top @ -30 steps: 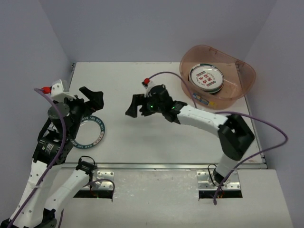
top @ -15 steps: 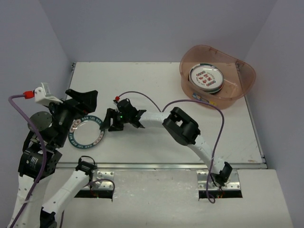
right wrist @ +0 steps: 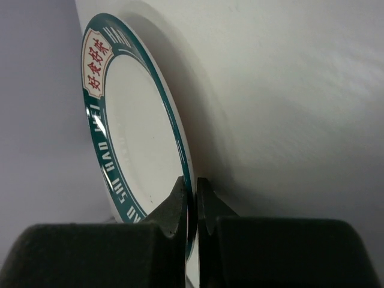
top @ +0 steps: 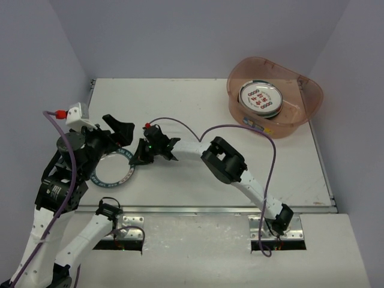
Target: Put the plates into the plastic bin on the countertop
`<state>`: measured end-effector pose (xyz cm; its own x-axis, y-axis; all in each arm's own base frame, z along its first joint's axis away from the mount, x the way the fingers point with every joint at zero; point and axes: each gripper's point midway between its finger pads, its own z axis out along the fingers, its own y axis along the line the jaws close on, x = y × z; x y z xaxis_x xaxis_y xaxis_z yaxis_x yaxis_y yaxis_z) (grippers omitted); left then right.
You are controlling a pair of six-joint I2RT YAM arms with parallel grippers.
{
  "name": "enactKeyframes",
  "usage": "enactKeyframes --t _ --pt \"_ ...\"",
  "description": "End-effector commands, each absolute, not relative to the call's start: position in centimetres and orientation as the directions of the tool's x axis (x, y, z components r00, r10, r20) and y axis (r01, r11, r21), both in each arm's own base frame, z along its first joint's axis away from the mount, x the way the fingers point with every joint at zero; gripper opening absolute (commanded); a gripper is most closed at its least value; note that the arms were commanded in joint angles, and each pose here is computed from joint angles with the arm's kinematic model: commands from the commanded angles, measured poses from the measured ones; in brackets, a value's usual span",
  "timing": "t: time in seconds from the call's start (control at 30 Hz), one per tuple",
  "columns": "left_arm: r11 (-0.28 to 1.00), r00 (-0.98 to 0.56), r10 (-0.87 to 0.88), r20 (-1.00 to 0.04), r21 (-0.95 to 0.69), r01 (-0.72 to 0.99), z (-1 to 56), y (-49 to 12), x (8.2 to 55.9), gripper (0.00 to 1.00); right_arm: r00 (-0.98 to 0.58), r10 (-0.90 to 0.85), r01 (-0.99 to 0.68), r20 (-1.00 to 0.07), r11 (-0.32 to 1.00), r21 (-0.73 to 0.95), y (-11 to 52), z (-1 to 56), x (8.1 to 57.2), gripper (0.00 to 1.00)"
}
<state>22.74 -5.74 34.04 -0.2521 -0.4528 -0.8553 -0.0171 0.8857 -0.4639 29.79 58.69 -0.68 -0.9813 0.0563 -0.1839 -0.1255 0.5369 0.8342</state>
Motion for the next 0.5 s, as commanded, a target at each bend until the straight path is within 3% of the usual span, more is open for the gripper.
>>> enactKeyframes --t 0.0,0.03,0.07,0.13,0.2,0.27,0.33,0.47 --pt "0.907 -0.254 -0.415 -0.874 -0.420 -0.035 32.6 -5.1 22.8 1.00 -0.964 0.052 -0.187 -0.261 0.565 0.803 54.4 5.5 30.3 0.00" --pt "0.908 -0.262 -0.412 -0.873 -0.418 -0.034 31.9 -5.2 22.9 1.00 -0.944 0.069 -0.237 -0.324 0.542 0.806 52.8 9.7 31.2 0.00" --pt "0.908 -0.269 -0.411 -0.871 -0.418 -0.031 31.6 -5.4 23.0 1.00 -0.939 0.077 -0.234 -0.336 0.574 0.784 51.4 8.8 32.1 0.00" --pt "0.903 -0.251 -0.418 -0.873 -0.429 -0.011 31.5 -5.6 23.0 1.00 -0.878 0.160 -0.294 -0.451 0.564 0.772 46.4 17.0 35.4 0.00" --pt "0.903 -0.243 -0.419 -0.875 -0.430 -0.008 31.0 -5.5 23.0 1.00 -0.819 0.282 -0.272 -0.500 0.577 0.770 39.6 22.3 39.6 0.00" --pt "0.905 -0.236 -0.415 -0.879 -0.425 -0.009 30.4 -5.5 23.2 1.00 -0.778 0.385 -0.171 -0.496 0.631 0.757 33.1 22.8 43.1 0.00" --pt "0.912 -0.260 -0.402 -0.878 -0.410 -0.025 28.3 -5.5 23.8 1.00 -0.658 0.567 0.003 -0.496 0.660 0.751 22.5 24.3 46.9 0.00" --pt "0.914 -0.333 -0.388 -0.859 -0.406 -0.017 25.5 -6.6 24.8 1.00 -0.416 0.800 0.289 -0.432 0.566 0.772 9.6 24.0 49.0 0.00"
